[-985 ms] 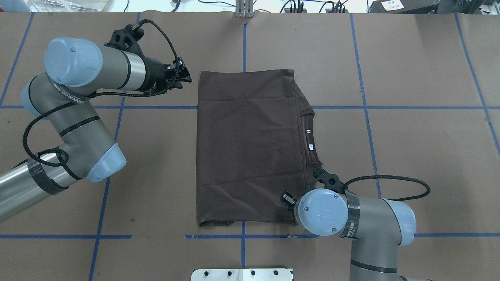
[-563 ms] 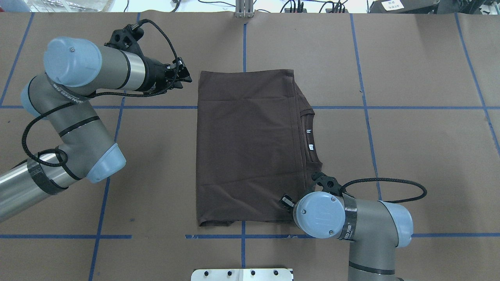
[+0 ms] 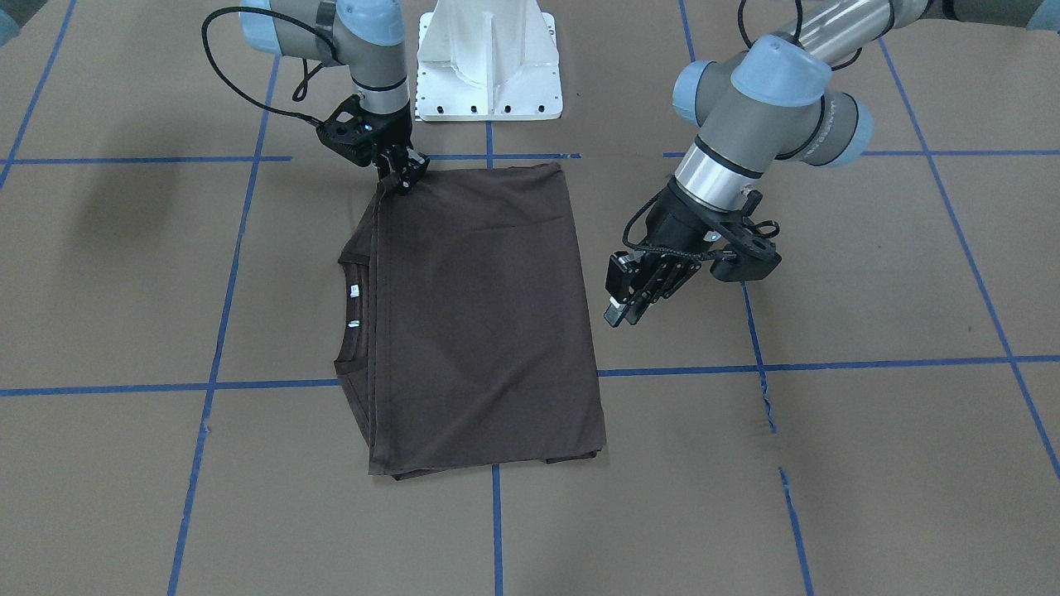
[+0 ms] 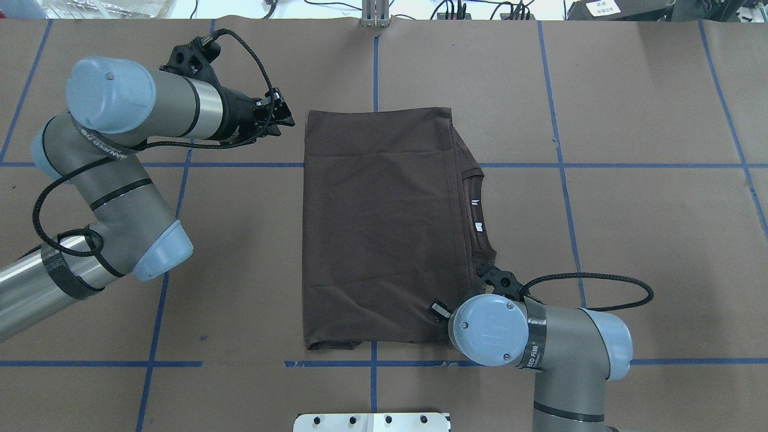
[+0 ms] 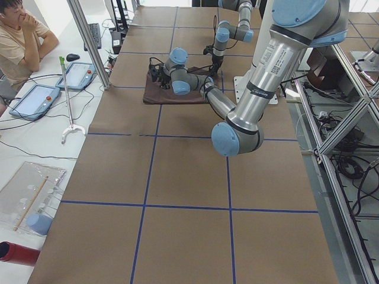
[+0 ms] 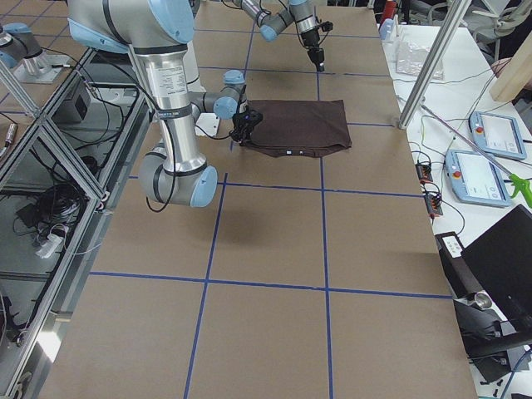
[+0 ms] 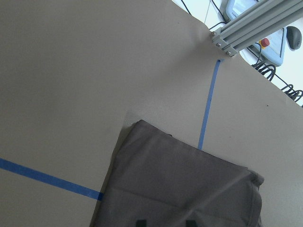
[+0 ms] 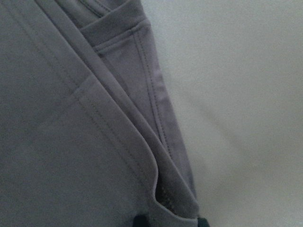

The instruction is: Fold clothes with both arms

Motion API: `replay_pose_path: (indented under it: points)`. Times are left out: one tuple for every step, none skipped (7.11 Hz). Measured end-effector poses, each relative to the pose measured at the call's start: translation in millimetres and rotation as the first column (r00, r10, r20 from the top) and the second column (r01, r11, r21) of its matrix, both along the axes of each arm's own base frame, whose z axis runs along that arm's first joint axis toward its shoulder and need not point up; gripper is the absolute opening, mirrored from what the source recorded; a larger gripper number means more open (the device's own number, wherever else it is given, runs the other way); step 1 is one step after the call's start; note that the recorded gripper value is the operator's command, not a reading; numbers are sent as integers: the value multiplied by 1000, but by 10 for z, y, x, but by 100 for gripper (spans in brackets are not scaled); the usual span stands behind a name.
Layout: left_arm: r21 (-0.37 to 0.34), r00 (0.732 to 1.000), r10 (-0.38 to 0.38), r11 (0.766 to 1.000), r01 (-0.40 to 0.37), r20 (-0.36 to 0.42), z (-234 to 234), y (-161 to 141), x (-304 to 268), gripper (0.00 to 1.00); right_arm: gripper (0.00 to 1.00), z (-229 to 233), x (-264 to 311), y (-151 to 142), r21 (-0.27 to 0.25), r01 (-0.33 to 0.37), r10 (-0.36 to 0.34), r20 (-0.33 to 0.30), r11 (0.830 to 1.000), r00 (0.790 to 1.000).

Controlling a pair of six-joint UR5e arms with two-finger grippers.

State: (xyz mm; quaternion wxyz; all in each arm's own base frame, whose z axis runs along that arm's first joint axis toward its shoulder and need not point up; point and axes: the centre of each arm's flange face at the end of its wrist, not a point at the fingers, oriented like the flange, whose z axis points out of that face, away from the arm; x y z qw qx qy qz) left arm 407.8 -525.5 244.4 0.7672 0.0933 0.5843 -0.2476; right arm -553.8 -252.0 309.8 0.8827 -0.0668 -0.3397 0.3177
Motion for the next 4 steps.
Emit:
replay_pose_path:
  points:
    - [0,1000,0,1000,0,0,3,1,1,39,0,-5,8,-12,0,0,0,1,1000,1000]
    - [-1,1000,0,1000,0,1,7,2,1,39,0,-10,20,-41,-1,-1,1,1,1000,1000]
    - [-1,1000,0,1000,0,1,8,2,0,39,0,-42,37,-59,0,-3,3,8,1000,1000]
    - [-1,1000,0,1000,0,-1,-2,6,-4,39,0,-75,50,-67,1,-4,4,14,1000,1000]
